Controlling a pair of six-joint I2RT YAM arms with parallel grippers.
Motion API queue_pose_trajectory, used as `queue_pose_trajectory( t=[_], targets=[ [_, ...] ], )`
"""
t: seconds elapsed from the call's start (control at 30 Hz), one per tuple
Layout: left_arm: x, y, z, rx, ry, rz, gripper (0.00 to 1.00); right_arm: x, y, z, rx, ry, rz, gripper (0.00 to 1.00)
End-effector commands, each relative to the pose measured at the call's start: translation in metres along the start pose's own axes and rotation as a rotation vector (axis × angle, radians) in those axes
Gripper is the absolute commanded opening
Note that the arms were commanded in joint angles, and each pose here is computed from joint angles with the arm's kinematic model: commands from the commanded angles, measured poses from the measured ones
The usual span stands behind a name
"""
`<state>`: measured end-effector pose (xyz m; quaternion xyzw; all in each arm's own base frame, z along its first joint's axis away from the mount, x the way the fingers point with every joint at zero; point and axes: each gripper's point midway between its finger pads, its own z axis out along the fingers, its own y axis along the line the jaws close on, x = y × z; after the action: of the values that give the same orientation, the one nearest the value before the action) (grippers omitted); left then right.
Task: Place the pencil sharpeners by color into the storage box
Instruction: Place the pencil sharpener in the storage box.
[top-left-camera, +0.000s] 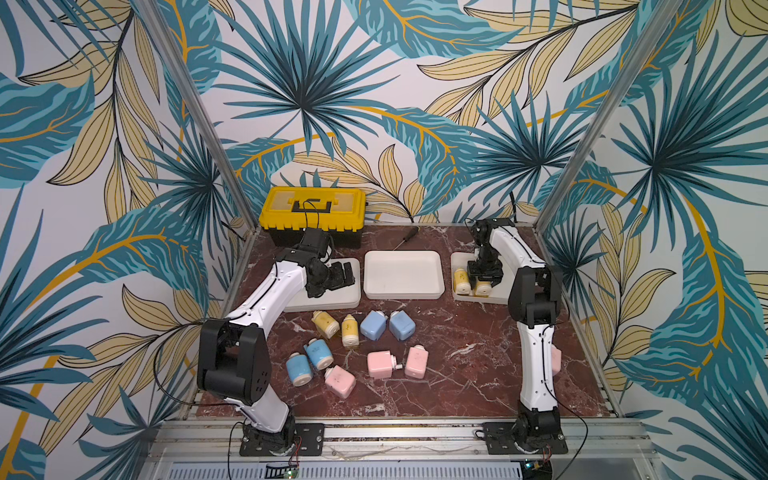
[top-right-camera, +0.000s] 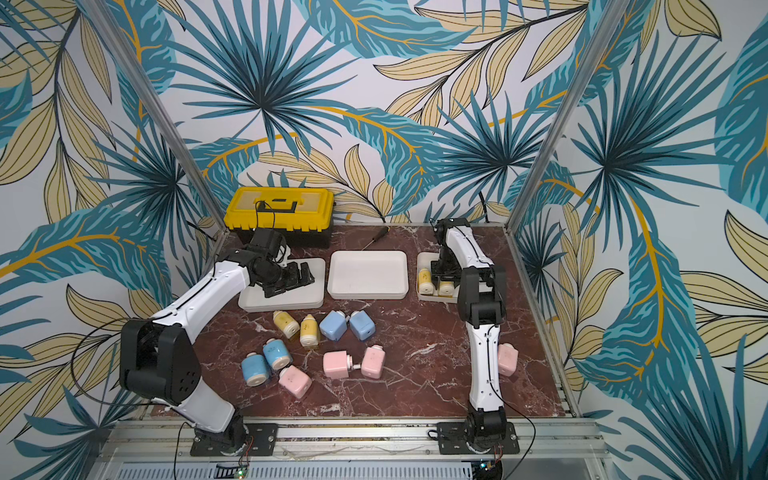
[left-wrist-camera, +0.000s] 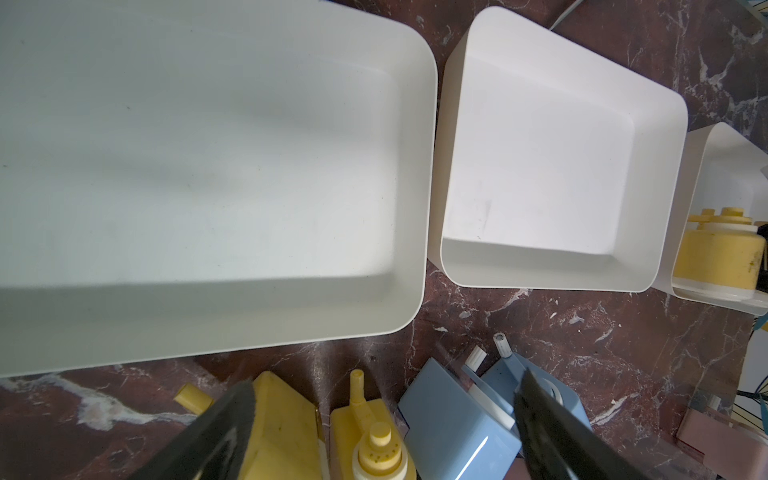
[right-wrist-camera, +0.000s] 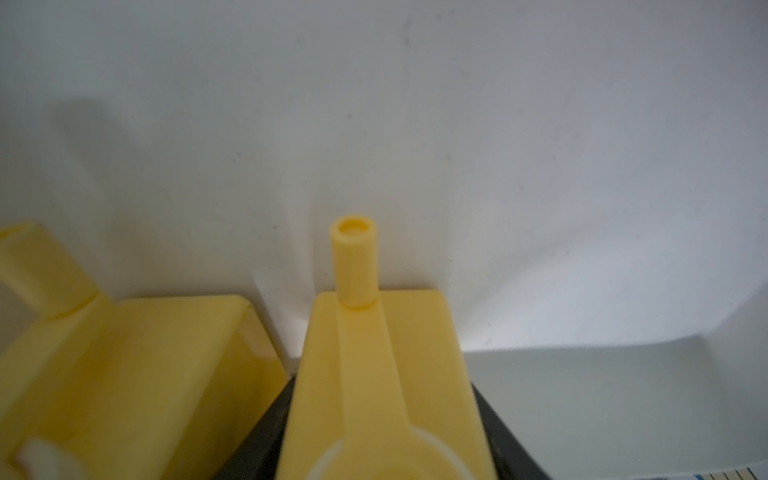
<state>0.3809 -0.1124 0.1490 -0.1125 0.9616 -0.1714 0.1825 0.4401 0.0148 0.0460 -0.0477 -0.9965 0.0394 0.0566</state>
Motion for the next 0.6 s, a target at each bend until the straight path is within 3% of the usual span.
queue_pose_trajectory(
  t=[0.0, 0.57],
  targets=[
    [-0.008, -0.005, -0.005, 0.017, -0.014, 0.005, 0.99, 0.001, 0.002, 0.004, -0.007, 0.013, 0.017, 0.6],
    [-0.008, -0.009, -0.013, 0.032, -0.031, 0.004, 0.99, 0.005, -0.007, -0.031, 0.018, -0.049, 0.025, 0.64]
  ],
)
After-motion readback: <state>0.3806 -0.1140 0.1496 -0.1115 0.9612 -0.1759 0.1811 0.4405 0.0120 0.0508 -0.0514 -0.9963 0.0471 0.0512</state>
